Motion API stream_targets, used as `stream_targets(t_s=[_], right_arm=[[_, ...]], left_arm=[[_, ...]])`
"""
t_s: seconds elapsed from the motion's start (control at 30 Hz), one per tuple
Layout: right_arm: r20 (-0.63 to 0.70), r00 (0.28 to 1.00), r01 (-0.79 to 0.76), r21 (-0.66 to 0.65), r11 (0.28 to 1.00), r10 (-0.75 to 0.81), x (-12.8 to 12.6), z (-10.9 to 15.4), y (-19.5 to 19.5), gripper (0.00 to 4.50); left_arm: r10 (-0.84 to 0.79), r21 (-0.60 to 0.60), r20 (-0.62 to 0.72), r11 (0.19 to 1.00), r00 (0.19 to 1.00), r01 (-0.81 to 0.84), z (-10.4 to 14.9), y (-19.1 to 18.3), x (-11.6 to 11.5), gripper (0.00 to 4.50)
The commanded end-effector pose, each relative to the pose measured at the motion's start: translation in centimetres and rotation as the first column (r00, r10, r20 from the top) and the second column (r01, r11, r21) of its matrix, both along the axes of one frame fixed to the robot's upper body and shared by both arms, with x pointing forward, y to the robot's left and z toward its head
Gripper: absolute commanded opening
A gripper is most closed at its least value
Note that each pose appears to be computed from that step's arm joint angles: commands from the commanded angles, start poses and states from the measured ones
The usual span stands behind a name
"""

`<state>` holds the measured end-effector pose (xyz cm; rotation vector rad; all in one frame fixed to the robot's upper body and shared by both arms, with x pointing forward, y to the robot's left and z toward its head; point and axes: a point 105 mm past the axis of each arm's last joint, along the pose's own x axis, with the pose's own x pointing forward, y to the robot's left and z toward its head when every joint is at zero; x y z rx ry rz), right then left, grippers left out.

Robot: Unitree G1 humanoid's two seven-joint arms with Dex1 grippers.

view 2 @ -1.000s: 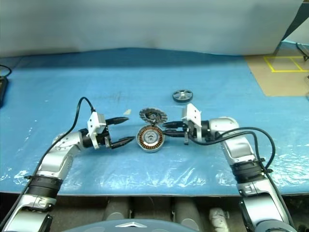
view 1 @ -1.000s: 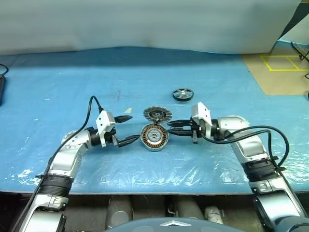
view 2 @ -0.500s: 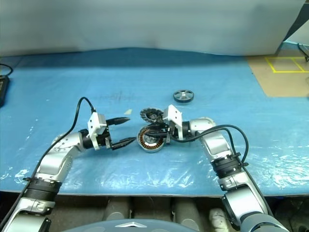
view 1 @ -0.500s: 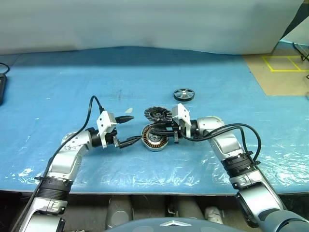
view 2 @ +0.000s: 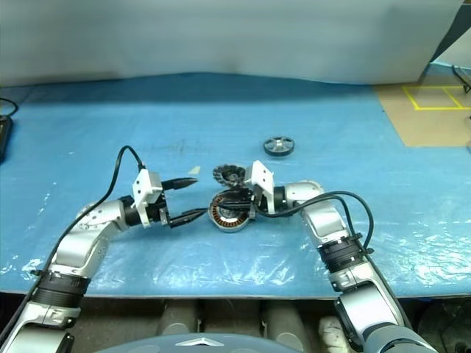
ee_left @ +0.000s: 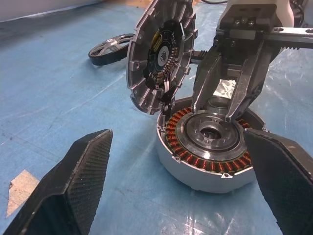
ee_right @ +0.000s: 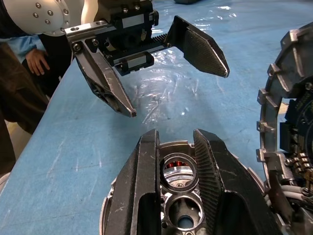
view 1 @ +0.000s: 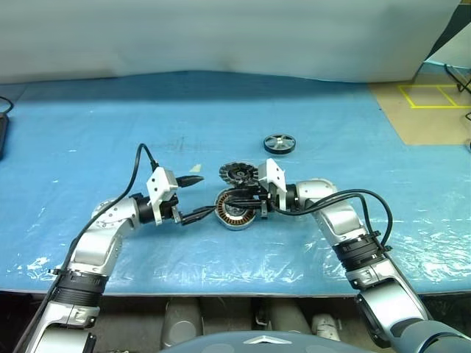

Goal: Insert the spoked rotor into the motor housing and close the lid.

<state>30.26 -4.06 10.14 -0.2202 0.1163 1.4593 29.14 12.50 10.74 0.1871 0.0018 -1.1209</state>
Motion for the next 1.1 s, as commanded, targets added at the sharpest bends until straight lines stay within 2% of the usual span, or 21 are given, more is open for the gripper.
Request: stream_targets(t_s=[0.03,0.33,1.1], right_arm=[[0.005,1.000,-0.005,0.001,1.000,0.005,-0.1,-0.3,0.1,0.61],[-0.001,1.000,0.008,-0.022,1.000,-0.008,0.0,-1.2,-0.1,0.61],[0.012,0.999,0.030,-0.029,0.999,-0.030,0.8,-1.3,-0.3,0.61]], left_arm=[[-0.008,-0.008,0.033,1.000,0.999,0.008,0.9,0.1,-0.4,4.50],[-0.004,-0.001,0.024,1.000,1.000,0.004,0.4,0.2,-0.4,4.50],[0.007,0.002,0.025,1.000,1.000,-0.007,0.4,0.4,-0.4,4.50]])
